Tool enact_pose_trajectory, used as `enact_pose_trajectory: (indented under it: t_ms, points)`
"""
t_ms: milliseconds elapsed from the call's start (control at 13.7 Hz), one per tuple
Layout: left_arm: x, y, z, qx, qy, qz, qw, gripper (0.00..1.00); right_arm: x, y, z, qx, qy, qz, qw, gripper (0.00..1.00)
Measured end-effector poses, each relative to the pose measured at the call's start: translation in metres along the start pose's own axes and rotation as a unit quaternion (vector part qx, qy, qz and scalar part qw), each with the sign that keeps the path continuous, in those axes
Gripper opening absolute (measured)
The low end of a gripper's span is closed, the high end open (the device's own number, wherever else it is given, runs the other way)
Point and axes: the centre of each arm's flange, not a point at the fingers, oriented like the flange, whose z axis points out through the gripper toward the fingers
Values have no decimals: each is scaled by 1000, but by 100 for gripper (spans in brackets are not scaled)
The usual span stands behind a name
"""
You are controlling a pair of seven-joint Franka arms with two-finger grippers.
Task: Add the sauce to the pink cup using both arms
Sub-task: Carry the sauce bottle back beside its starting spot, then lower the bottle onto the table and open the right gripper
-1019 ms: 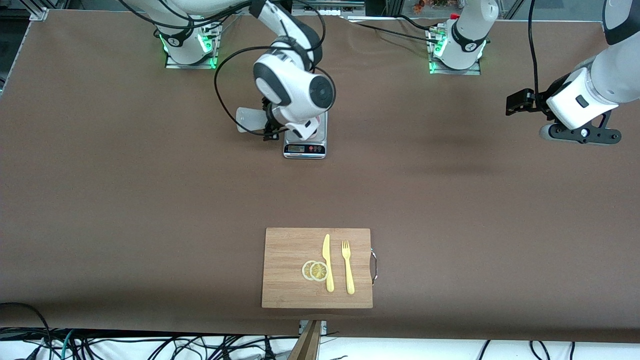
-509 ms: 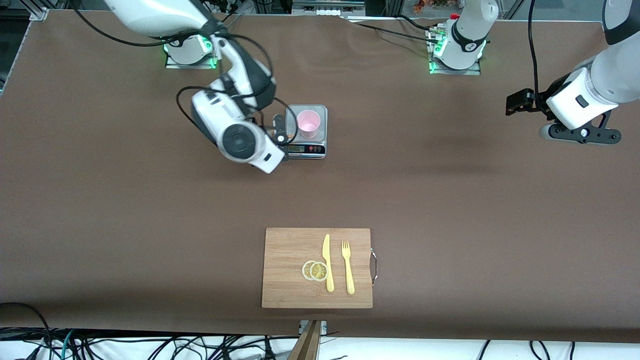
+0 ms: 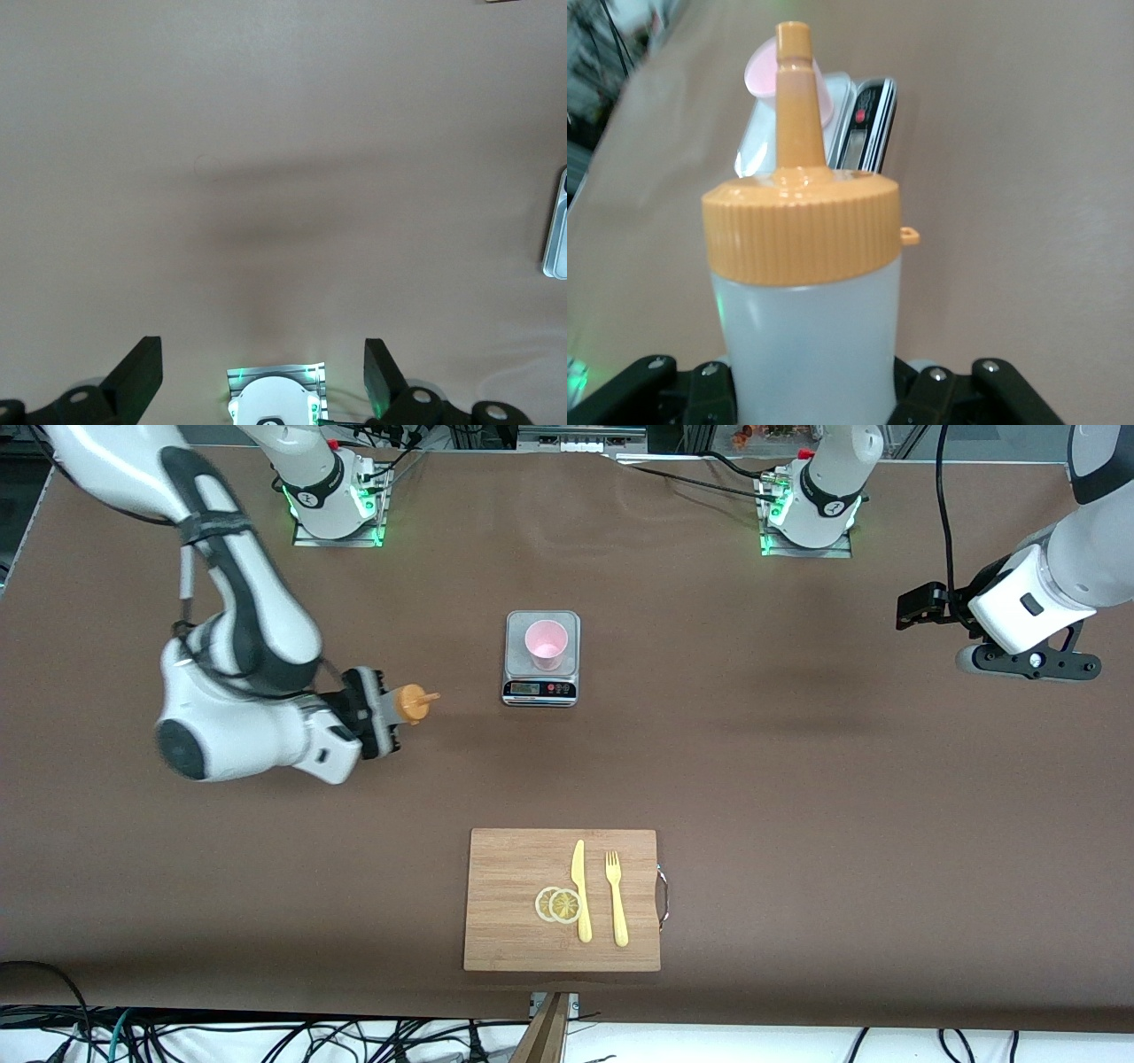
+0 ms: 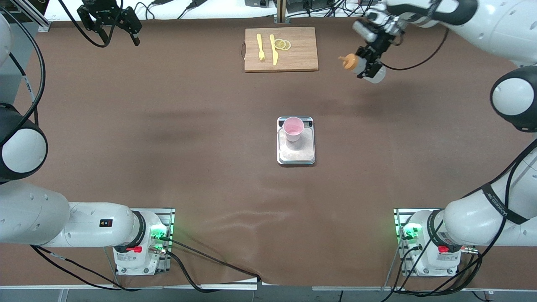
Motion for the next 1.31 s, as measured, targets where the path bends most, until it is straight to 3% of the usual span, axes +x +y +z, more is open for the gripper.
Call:
enact_pose_trajectory:
  t_ms: [218, 437, 582, 873, 1310]
  points:
    - [0, 0, 0, 0, 1, 0, 1000, 100, -102, -9, -4, -6, 146, -29, 989, 27]
    - [0, 0, 0, 0, 1, 0, 1000, 100, -189, -20, 22, -15, 249, -52, 967, 27]
    - [0, 0, 0, 0, 1, 0, 1000, 100, -230, -27, 42, -30, 302, -69, 950, 27]
    - [0, 0, 0, 0, 1, 0, 1000, 100, -270, -38, 52, -51, 356, -79, 930, 27]
    - [0, 0, -1, 0, 1, 0, 1000, 100, -298, -38, 82, -63, 380, -103, 917, 26]
